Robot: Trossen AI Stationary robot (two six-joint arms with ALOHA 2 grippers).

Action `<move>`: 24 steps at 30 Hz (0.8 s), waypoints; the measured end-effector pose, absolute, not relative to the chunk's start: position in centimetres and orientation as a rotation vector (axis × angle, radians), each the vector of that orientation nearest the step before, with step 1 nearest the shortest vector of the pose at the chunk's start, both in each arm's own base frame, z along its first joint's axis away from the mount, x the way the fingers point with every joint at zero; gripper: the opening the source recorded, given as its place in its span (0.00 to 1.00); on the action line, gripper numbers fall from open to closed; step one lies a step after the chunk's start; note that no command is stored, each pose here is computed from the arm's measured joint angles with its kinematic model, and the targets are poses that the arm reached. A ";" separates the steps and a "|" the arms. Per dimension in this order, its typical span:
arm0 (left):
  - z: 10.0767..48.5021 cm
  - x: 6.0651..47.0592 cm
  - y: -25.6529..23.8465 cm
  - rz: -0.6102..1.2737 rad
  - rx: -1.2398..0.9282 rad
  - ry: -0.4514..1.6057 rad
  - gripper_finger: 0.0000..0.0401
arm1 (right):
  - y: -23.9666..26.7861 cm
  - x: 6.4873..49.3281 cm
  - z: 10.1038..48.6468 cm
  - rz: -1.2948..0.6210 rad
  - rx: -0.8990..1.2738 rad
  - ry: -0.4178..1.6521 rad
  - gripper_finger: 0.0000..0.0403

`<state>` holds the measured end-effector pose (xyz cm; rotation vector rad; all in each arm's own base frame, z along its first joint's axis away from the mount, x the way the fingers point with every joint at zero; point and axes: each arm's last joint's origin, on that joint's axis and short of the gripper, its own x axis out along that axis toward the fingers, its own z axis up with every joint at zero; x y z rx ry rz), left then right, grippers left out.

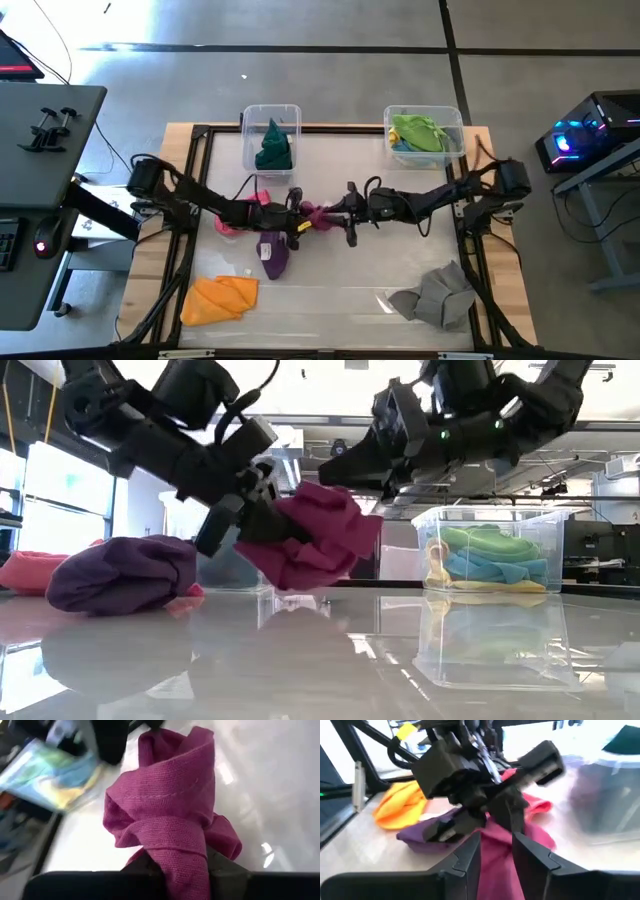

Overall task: Sort towels by color in basket
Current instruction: Put the dark pink towel into the left transparent bin

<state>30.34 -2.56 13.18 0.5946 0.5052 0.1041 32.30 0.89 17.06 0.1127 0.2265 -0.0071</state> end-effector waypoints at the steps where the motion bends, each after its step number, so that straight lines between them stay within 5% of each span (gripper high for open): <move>1: 13.6 30.1 -2.6 0.128 0.603 0.513 0.08 | 0.9 32.1 17.4 -0.022 0.103 0.236 0.26; 7: 17.7 28.4 -2.8 0.380 0.559 0.471 0.03 | 2.0 30.3 19.5 -0.228 -0.010 0.292 0.25; 14: 23.1 24.9 -1.2 0.908 0.595 0.449 0.06 | 3.7 28.5 19.9 -0.451 -0.098 0.369 0.25; 24: 27.9 20.7 5.8 1.092 0.379 0.296 0.06 | 4.0 28.4 19.2 -0.492 -0.106 0.395 0.25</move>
